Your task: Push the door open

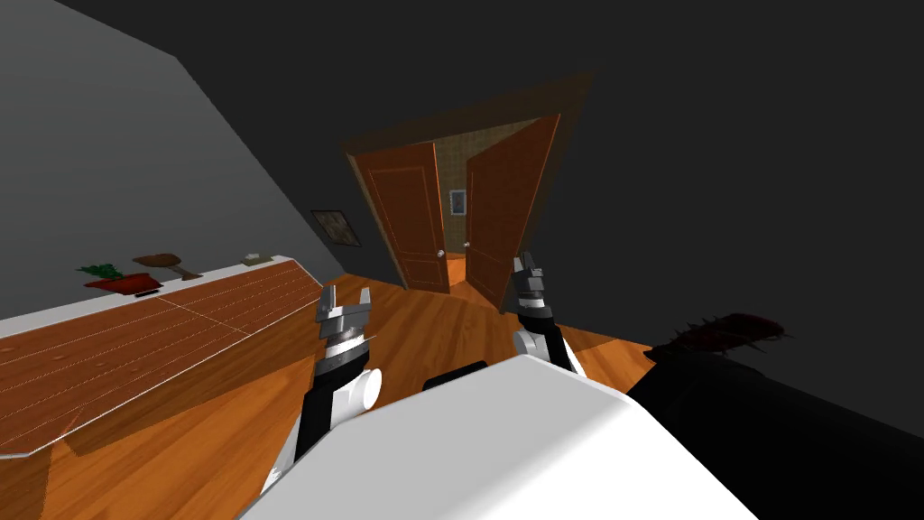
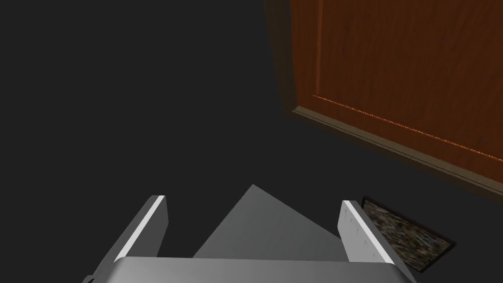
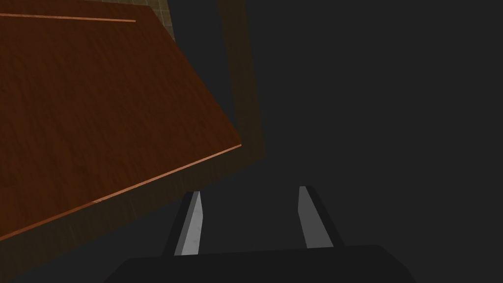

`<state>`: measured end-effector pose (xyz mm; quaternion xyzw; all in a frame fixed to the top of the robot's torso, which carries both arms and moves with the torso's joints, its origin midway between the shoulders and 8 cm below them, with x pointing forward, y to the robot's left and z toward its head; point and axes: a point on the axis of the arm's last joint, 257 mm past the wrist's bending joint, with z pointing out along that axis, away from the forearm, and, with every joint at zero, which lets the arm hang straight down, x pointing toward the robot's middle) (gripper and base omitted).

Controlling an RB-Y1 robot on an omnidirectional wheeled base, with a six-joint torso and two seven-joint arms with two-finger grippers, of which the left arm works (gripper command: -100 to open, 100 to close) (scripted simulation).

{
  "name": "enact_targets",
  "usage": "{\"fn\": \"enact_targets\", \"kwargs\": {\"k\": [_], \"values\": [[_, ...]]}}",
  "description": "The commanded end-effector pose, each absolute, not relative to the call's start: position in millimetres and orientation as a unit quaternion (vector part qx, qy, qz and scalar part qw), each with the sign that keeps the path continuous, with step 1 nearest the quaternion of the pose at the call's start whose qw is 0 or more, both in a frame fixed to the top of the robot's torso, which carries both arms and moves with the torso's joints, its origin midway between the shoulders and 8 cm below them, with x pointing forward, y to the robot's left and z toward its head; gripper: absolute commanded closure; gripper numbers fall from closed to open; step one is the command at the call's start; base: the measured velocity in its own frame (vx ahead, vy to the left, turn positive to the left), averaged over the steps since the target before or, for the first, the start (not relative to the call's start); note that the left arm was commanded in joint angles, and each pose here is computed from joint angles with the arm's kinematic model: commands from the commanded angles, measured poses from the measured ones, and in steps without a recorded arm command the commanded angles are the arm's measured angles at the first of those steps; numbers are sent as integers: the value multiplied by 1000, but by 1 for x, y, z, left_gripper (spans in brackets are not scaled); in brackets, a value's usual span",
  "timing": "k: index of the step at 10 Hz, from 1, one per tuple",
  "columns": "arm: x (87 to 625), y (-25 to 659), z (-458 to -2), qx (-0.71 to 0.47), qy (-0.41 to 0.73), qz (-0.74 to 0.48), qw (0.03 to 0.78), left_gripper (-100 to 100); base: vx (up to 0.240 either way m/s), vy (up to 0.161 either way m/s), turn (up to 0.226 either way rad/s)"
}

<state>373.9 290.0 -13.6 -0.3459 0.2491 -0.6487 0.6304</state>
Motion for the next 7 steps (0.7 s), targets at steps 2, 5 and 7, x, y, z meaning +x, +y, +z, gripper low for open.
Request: {"fn": "enact_targets", "kwargs": {"k": [2, 5, 7], "values": [[382, 292, -32, -363, 243, -666, 605, -100, 121, 49, -116], [389, 293, -46, -379, 236, -679, 583, -100, 108, 57, -146], [393, 293, -56, -390, 231, -687, 567, -100, 89, 42, -124]]}}
